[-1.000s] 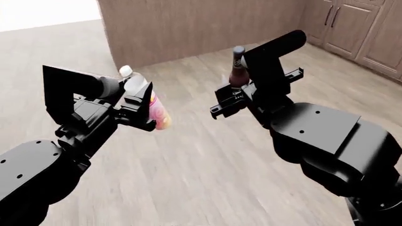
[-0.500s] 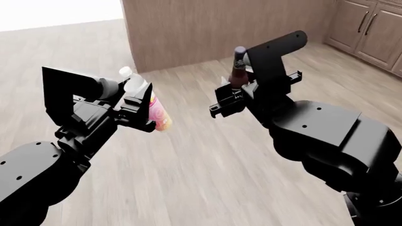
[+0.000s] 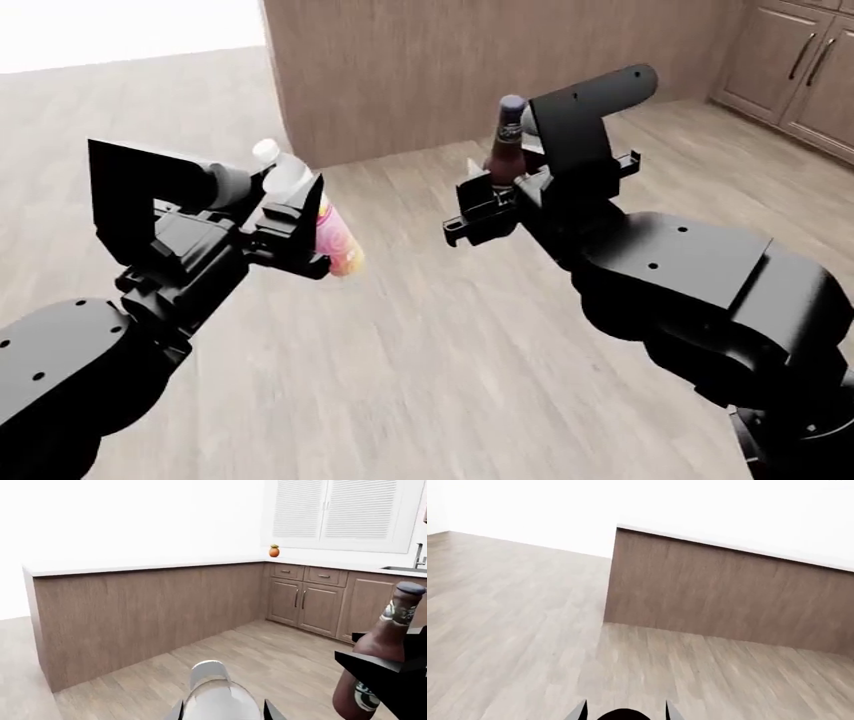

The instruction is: Move the drinks to the dining counter.

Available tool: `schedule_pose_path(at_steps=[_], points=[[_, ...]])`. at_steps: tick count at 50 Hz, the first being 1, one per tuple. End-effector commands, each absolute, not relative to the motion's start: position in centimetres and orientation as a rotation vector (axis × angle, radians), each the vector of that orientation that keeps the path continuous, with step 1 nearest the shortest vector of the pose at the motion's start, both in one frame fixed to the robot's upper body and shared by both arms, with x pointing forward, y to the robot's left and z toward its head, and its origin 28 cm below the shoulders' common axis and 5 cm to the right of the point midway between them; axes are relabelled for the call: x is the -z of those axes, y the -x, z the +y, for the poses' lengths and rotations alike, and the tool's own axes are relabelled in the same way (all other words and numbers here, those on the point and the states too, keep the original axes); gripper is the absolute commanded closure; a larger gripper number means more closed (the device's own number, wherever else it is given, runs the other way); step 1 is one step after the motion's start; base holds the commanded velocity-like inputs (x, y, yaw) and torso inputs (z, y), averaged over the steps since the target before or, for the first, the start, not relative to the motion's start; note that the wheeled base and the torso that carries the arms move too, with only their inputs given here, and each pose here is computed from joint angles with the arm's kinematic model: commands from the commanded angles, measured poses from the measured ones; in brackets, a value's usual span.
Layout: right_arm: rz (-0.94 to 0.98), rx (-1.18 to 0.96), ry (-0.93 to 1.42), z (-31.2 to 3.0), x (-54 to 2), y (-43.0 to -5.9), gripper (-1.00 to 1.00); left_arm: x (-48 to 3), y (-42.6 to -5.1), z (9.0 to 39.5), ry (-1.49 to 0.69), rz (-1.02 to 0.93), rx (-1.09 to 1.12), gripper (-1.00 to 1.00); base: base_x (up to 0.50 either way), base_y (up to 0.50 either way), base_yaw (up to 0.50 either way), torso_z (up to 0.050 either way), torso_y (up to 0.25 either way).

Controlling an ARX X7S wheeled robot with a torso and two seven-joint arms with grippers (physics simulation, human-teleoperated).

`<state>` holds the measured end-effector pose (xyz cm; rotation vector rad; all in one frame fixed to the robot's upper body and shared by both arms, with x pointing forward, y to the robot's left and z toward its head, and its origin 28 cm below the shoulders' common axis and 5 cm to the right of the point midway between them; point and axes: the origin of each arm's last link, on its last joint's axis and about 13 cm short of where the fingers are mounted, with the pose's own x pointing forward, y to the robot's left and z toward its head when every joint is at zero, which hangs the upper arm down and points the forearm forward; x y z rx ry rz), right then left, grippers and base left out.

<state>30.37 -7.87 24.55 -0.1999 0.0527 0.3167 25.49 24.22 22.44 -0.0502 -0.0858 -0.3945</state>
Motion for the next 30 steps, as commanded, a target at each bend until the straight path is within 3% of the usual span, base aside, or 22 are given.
schedule_pose_path(at_steps=[1, 7, 30], points=[[0.01, -0.298, 0.18, -8.04, -24.93, -30.37, 1.0, -22.83, -25.48, 24.29, 0.057, -0.108, 0.388, 1.0, -0.1, -0.15, 0.0, 0.0, 0.0], [-0.004, -0.316, 0.151, -8.1, -25.0, -30.29, 1.0, -22.75, -25.46, 24.29, 0.059, -0.108, 0.388, 1.0, 0.0, 0.0, 0.0, 0.0, 0.002], [0.001, -0.318, 0.156, -8.09, -24.86, -30.3, 1.0, -22.74, -25.47, 24.29, 0.059, -0.106, 0.389, 1.0, -0.47, 0.18, 0.0, 0.0, 0.002]])
